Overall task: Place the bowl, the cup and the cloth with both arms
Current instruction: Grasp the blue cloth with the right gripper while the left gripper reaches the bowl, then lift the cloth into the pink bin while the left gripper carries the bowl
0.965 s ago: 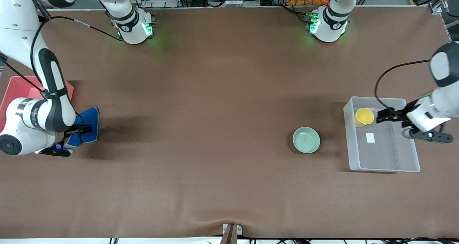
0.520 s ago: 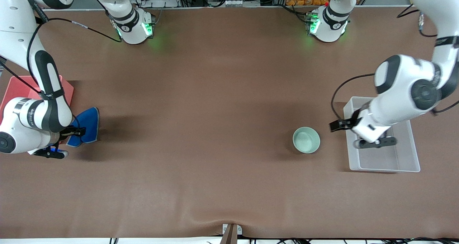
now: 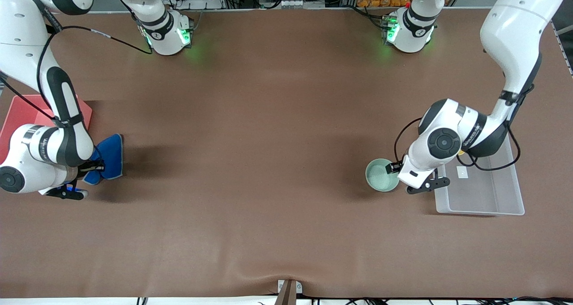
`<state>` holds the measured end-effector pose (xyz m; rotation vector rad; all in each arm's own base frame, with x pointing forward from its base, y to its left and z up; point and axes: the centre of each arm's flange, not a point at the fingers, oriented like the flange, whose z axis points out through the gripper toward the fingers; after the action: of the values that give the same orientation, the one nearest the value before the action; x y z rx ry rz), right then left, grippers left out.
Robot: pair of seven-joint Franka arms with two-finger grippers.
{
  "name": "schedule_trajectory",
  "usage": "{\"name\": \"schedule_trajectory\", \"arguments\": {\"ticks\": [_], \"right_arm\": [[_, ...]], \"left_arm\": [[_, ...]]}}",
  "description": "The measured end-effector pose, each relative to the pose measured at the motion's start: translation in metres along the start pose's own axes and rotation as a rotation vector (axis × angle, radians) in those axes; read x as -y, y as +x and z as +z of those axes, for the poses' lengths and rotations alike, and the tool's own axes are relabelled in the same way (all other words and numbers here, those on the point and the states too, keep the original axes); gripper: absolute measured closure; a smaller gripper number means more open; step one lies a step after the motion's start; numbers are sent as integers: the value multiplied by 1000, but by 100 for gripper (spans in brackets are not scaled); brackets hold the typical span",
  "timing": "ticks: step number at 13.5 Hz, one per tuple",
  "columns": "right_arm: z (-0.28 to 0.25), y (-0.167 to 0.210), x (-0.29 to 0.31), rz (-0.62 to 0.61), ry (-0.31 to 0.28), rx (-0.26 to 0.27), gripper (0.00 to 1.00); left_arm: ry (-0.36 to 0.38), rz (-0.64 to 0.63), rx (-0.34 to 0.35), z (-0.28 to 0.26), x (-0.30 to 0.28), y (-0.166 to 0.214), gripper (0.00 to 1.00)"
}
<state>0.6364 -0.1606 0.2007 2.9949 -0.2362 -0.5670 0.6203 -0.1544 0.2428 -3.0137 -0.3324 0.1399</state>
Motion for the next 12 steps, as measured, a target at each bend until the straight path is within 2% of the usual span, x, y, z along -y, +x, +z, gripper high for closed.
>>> {"name": "schedule_trajectory", "arguments": {"ticks": [1,2,6,8,9,12], "right_arm": [[-6,3,2,-3,0,-27,96],[-13,6,5,-7,-1,-56,96],[-65,2,19,-27,-11,-145,96],[-98,-6,21,-30,-15,-194,96],[-114,-12,24,-34,-19,-217,96],[-158,-30,32,-61,-73,-266,96]], "left_arm": [[-14,-1,13,13,-1,1,14],[-29,-1,24,24,-2,2,22],[-48,1,48,45,-6,1,69],[-52,2,43,42,-7,2,87],[-57,6,35,38,-9,3,94],[-63,24,-8,14,-4,12,96]]}}
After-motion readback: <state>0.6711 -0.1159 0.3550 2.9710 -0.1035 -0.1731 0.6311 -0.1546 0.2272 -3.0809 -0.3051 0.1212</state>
